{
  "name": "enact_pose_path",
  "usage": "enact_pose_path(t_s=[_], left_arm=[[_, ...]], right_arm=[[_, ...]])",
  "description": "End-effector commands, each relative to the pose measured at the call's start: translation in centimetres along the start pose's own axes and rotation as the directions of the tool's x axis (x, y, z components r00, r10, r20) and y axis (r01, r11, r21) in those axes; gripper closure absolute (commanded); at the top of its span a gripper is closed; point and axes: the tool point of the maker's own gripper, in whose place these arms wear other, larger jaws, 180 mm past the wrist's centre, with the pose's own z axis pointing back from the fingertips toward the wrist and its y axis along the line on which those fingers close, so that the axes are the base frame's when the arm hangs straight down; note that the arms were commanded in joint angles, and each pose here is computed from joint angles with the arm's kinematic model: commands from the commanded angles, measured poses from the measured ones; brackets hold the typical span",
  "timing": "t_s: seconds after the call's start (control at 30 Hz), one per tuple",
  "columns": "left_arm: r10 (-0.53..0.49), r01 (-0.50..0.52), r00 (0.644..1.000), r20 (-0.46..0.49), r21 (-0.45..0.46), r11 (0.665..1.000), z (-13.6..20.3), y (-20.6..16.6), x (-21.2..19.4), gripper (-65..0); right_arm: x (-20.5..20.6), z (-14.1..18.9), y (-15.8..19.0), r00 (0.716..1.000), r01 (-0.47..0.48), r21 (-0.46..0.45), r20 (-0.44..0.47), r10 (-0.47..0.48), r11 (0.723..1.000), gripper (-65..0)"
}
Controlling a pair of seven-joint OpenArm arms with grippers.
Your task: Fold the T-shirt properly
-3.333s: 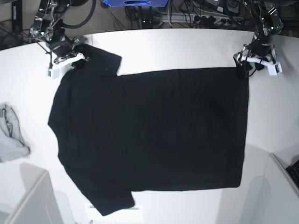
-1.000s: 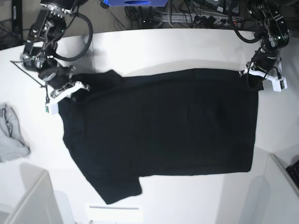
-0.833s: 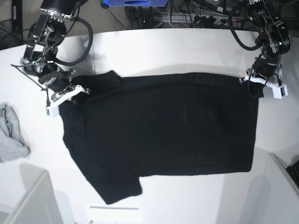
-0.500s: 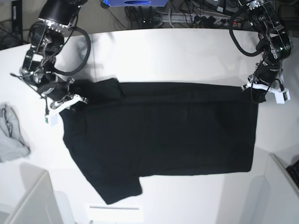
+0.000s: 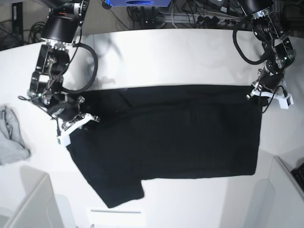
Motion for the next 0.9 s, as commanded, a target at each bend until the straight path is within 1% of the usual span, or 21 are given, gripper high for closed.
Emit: enact_pose_path(t_s=[0.0, 0.07, 0.13, 0.3, 0.43, 0.6, 0.73, 0.77, 0.83, 0.87], left_arm=[[0.0, -0.001, 0.999, 0.036, 0.005, 1.0, 0.2, 0.1, 1.2, 0.0], [0.008, -0.009, 0.999, 0.035, 0.012, 1.0, 0.1, 0.3, 1.3, 0.0], [0.014, -0.014, 0.999, 0.049, 0.0, 1.0, -0.2, -0.2, 1.9, 0.0], [0.046, -0.046, 0.998, 0.038, -0.001, 0.999, -1.3, -0.1, 2.0, 0.0], [0.067, -0.067, 0.998, 0.018, 0.006, 0.998, -1.9, 0.3, 1.4, 0.0], [0.058, -0.057, 0.998, 0.015, -0.014, 0.998, -2.4, -0.6, 1.7, 0.0], [0.046, -0.045, 0.999, 0.02, -0.015, 0.999, -2.4, -0.7, 2.1, 0.0], [0.047, -0.046, 0.999, 0.022, -0.015, 0.999, -2.4, -0.7, 2.2, 0.0], [0.05, -0.05, 0.998, 0.026, -0.012, 0.999, -2.3, -0.5, 2.3, 0.0], [0.052, -0.052, 0.998, 0.027, -0.01, 0.999, -2.3, -0.4, 2.3, -2.3]], right_arm=[[1.9, 0.3, 0.1, 0.999, -0.014, 0.005, 0.049, 0.014, 1.0, 0.0], [2.4, 0.0, -0.2, 0.999, 0.012, -0.004, 0.053, -0.012, 1.0, 0.0], [2.8, -0.2, -0.4, 0.998, 0.03, -0.008, 0.056, -0.03, 1.0, 0.0], [3.6, -0.9, -0.5, 0.998, 0.041, -0.006, 0.049, -0.041, 0.999, 0.0], [3.0, -1.4, -1.0, 0.998, 0.06, -0.012, 0.025, -0.059, 0.998, 0.0], [3.1, -1.4, -1.4, 0.998, 0.061, -0.02, 0.022, -0.06, 0.998, 0.0], [2.8, -1.4, -1.4, 0.998, 0.063, -0.021, 0.015, -0.063, 0.998, 0.0], [2.9, -1.4, -1.5, 0.998, 0.064, -0.022, 0.019, -0.064, 0.998, -1.5], [2.9, -1.3, -1.5, 0.997, 0.068, -0.022, 0.021, -0.068, 0.997, -15.2], [2.9, -1.3, -1.6, 0.997, 0.069, -0.023, 0.023, -0.069, 0.997, -21.0]])
